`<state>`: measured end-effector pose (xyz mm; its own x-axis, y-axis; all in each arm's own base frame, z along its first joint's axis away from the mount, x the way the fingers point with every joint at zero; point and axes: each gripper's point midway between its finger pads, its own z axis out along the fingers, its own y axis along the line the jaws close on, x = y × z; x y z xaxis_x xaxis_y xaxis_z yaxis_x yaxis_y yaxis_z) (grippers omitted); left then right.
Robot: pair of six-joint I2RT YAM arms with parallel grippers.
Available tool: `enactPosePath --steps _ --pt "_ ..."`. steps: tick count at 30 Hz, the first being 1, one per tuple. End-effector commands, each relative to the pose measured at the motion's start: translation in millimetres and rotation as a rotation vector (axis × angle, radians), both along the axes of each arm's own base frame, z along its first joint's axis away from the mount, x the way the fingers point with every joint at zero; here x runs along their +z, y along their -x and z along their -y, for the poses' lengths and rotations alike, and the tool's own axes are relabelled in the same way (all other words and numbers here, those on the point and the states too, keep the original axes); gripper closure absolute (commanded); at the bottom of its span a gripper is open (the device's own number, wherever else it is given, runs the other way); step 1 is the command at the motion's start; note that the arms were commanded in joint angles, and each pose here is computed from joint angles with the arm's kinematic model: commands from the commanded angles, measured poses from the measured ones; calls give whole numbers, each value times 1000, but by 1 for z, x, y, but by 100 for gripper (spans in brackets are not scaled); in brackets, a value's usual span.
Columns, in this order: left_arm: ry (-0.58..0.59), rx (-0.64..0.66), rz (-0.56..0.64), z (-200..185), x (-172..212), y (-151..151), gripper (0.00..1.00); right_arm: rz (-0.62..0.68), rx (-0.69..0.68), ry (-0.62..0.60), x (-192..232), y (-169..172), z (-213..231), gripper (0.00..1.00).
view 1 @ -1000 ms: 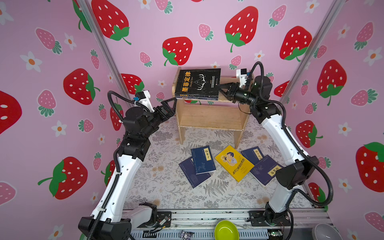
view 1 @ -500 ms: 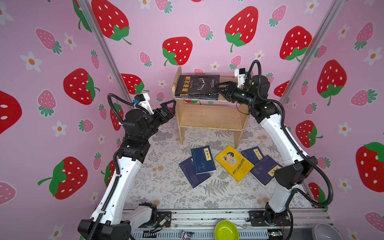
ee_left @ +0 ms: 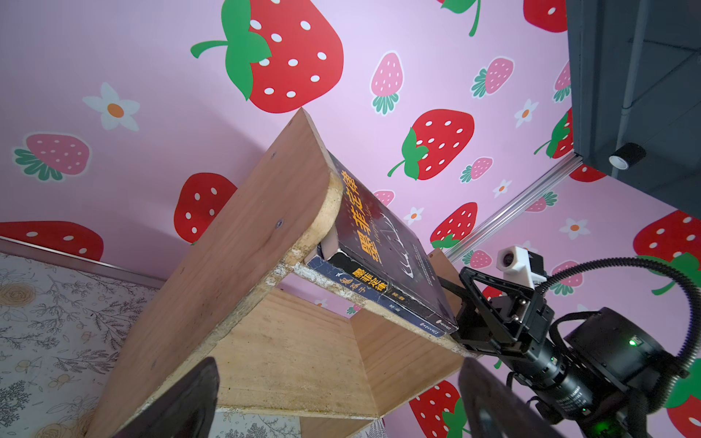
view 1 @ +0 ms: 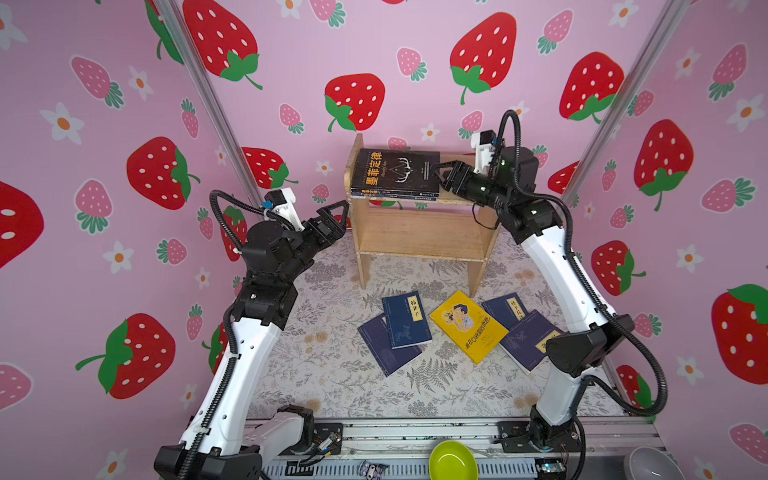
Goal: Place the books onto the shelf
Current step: 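Slide the right gripper along the black book's edge while the left gripper rises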
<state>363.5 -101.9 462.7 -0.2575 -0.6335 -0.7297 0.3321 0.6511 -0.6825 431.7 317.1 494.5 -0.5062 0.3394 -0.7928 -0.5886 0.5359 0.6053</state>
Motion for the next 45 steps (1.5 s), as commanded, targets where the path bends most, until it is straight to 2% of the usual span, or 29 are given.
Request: enactPosePath --steps 1,14,22,27,35,45 --pt "8 10 17 -4 6 2 1 -16 -21 54 -10 3 0 36" --pt "-15 -31 6 4 5 -11 1 -3 5 66 -15 14 -24 47" --pt "-145 -50 -8 9 4 -36 0 32 -29 70 -6 15 -21 45" --pt "-178 -63 3 14 7 -53 0 44 -34 70 -3 16 -20 44" --pt "-326 -101 50 20 1 -61 4 66 -42 76 2 17 -17 42" --pt "-330 -79 46 18 -2 -74 12 67 -34 66 5 19 -17 42"
